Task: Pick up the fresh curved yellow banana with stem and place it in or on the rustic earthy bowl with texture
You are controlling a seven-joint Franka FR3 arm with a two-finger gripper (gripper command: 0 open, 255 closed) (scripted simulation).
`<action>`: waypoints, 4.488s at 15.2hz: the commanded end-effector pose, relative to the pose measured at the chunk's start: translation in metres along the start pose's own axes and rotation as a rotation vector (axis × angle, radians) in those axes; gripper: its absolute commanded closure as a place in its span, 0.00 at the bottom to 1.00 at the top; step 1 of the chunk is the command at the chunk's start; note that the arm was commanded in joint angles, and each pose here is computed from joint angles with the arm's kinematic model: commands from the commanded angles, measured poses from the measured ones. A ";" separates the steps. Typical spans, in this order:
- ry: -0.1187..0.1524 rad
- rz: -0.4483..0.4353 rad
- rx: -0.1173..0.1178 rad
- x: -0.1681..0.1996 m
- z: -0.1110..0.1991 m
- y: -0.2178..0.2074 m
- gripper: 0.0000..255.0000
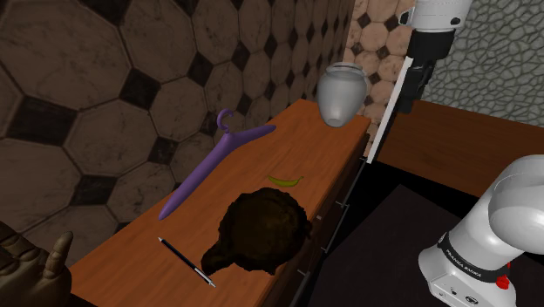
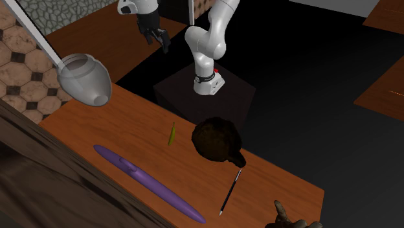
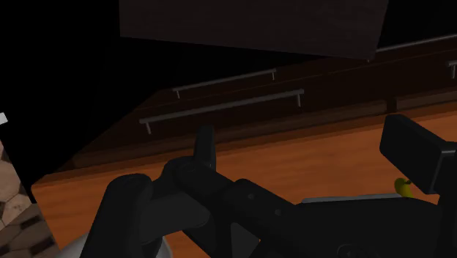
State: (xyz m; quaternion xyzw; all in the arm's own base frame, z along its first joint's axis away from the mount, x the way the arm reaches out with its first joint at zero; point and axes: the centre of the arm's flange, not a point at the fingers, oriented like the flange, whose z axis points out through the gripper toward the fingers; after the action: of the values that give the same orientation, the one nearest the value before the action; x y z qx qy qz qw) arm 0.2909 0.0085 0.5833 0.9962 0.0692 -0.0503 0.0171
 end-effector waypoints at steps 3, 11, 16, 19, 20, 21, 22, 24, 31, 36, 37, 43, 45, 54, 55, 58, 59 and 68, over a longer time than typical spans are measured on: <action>0.010 -0.035 0.001 0.017 0.014 -0.013 0.00; 0.049 -0.177 0.004 0.080 0.066 -0.071 0.00; 0.074 -0.266 0.006 0.117 0.098 -0.112 0.00; 0.088 -0.319 0.008 0.137 0.117 -0.138 0.00; 0.093 -0.337 0.008 0.144 0.123 -0.147 0.00; 0.098 -0.354 0.009 0.150 0.129 -0.156 0.00; 0.103 -0.372 0.009 0.157 0.135 -0.165 0.00; 0.113 -0.408 0.010 0.169 0.147 -0.184 0.00; 0.134 -0.483 0.012 0.194 0.182 -0.225 0.00; 0.134 -0.483 0.012 0.198 0.212 -0.226 0.00; 0.134 -0.483 0.012 0.198 0.212 -0.226 0.00; 0.134 -0.483 0.012 0.198 0.212 -0.226 0.00; 0.134 -0.483 0.012 0.198 0.212 -0.226 1.00; 0.134 -0.483 0.012 0.198 0.212 -0.226 1.00; 0.134 -0.483 0.012 0.197 0.206 -0.226 1.00; 0.134 -0.483 0.012 0.196 0.191 -0.226 1.00; 0.134 -0.483 0.012 0.195 0.185 -0.226 1.00; 0.134 -0.483 0.012 0.190 0.138 -0.224 1.00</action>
State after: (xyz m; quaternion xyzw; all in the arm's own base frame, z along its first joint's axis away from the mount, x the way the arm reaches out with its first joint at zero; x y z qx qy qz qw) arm 0.4340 0.2511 0.4143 0.9520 0.3059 0.0130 -0.0058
